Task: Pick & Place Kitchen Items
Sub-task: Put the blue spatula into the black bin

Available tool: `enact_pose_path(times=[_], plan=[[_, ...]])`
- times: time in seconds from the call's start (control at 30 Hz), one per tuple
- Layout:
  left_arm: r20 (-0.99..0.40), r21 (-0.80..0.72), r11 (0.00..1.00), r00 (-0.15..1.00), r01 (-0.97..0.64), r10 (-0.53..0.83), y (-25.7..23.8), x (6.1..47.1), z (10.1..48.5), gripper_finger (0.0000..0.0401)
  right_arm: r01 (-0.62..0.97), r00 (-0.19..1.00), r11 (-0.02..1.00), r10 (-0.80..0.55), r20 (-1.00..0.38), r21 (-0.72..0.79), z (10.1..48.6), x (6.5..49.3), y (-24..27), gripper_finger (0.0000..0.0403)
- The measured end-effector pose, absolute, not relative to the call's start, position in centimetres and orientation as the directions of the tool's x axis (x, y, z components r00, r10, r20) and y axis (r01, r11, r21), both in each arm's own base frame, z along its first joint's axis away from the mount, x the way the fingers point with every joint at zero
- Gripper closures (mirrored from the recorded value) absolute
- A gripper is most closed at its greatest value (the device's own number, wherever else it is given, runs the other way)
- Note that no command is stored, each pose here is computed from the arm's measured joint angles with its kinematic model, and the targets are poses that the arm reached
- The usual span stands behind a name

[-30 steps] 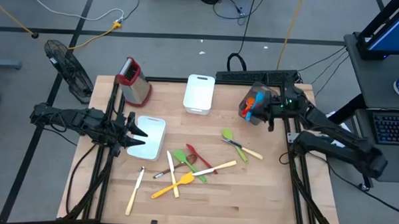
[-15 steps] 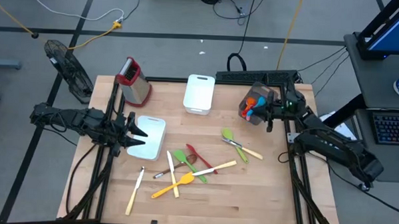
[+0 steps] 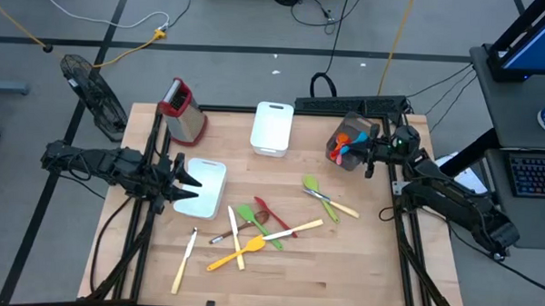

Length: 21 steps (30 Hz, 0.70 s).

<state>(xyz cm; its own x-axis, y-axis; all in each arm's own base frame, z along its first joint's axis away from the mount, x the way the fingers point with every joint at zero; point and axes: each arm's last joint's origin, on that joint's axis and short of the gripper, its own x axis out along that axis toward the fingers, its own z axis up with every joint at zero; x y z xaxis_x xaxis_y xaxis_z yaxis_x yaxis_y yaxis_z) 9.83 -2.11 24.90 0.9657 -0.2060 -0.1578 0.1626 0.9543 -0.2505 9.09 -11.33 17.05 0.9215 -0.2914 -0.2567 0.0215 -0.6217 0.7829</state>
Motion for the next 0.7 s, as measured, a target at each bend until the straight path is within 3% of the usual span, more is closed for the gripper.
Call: enact_pose_path(times=[0.43, 0.7], plan=[[-0.156, -0.251, 0.954, 0.966, 0.163, -0.206, -2.11, 9.83, 24.91, 0.0244, 0.051, 0.929, -0.601, -0.264, -0.258, 0.798, 16.96, 9.14, -11.27, 0.0356], [-0.156, -0.264, 0.951, 0.966, 0.160, -0.206, -2.12, 9.83, 24.91, 0.0244, 0.080, 0.923, -0.593, -0.259, -0.284, 0.801, 16.54, 9.24, -11.44, 0.0290]])
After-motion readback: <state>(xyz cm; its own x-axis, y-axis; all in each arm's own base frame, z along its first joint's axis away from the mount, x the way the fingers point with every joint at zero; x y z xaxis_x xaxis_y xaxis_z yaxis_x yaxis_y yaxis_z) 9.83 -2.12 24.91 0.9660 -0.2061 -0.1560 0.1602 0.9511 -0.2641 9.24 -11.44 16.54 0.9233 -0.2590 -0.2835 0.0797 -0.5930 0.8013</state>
